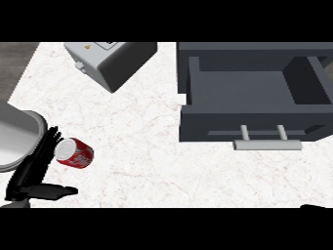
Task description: Pick up the can, place it into the drawer and close the drawer
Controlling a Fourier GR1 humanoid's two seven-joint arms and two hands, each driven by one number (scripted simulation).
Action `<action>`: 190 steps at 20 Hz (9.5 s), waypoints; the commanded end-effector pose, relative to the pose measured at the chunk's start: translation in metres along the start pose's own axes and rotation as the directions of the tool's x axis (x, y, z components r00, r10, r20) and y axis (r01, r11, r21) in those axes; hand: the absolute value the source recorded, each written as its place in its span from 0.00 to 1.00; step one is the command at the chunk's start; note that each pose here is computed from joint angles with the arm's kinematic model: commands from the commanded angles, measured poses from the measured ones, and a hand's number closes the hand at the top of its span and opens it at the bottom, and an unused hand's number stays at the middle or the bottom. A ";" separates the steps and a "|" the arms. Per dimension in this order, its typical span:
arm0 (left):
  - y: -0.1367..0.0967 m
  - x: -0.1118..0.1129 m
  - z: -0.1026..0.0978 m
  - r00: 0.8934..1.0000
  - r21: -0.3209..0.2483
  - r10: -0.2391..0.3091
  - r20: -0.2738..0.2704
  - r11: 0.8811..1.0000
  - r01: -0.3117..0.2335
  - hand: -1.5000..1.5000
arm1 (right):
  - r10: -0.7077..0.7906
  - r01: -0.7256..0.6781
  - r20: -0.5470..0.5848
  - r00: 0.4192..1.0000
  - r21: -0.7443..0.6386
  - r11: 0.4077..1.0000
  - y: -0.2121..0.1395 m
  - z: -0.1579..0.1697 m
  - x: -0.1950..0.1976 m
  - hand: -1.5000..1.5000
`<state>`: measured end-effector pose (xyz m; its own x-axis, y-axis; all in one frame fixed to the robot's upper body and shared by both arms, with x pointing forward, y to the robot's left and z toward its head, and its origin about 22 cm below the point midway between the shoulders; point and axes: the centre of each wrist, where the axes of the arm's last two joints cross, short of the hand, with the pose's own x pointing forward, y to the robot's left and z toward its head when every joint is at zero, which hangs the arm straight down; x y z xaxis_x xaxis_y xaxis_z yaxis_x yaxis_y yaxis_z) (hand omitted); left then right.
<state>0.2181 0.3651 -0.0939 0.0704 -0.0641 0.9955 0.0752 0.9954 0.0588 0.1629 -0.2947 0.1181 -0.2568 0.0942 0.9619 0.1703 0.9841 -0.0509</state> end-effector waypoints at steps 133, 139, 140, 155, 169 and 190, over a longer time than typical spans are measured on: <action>-0.342 0.378 -0.220 0.976 0.120 0.021 0.218 0.992 -0.048 0.00 | 0.604 -0.666 0.349 0.717 0.085 0.741 0.060 -0.095 0.036 0.00; -0.339 0.375 -0.223 0.972 0.111 -0.016 0.234 0.994 -0.010 0.00 | 0.709 -0.775 0.344 0.616 0.100 0.624 0.082 -0.118 -0.003 0.00; -0.346 0.387 -0.219 0.970 0.097 -0.012 0.241 0.995 -0.012 0.00 | 0.712 -0.785 0.367 0.598 0.092 0.613 0.092 -0.128 -0.009 0.00; -0.308 0.386 -0.228 0.979 0.110 0.000 0.204 0.994 -0.023 0.00 | 0.844 -0.900 0.335 0.419 0.029 0.435 0.134 -0.180 -0.103 0.00; -0.255 0.386 -0.230 0.980 0.127 -0.008 0.200 0.992 -0.018 0.00 | 0.906 -0.905 0.250 0.340 -0.175 0.388 0.148 -0.247 -0.089 0.00; -0.208 0.376 -0.208 0.984 0.092 0.000 0.180 0.996 -0.017 0.00 | 0.796 -0.787 0.331 0.507 -0.198 0.584 0.187 -0.280 -0.038 0.00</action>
<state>0.4402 0.1103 0.2484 -0.1216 -0.0452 0.9915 -0.0293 0.9987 0.0419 0.4622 -0.1818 0.1037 -0.2523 0.9332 0.2559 0.4046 0.3419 -0.8482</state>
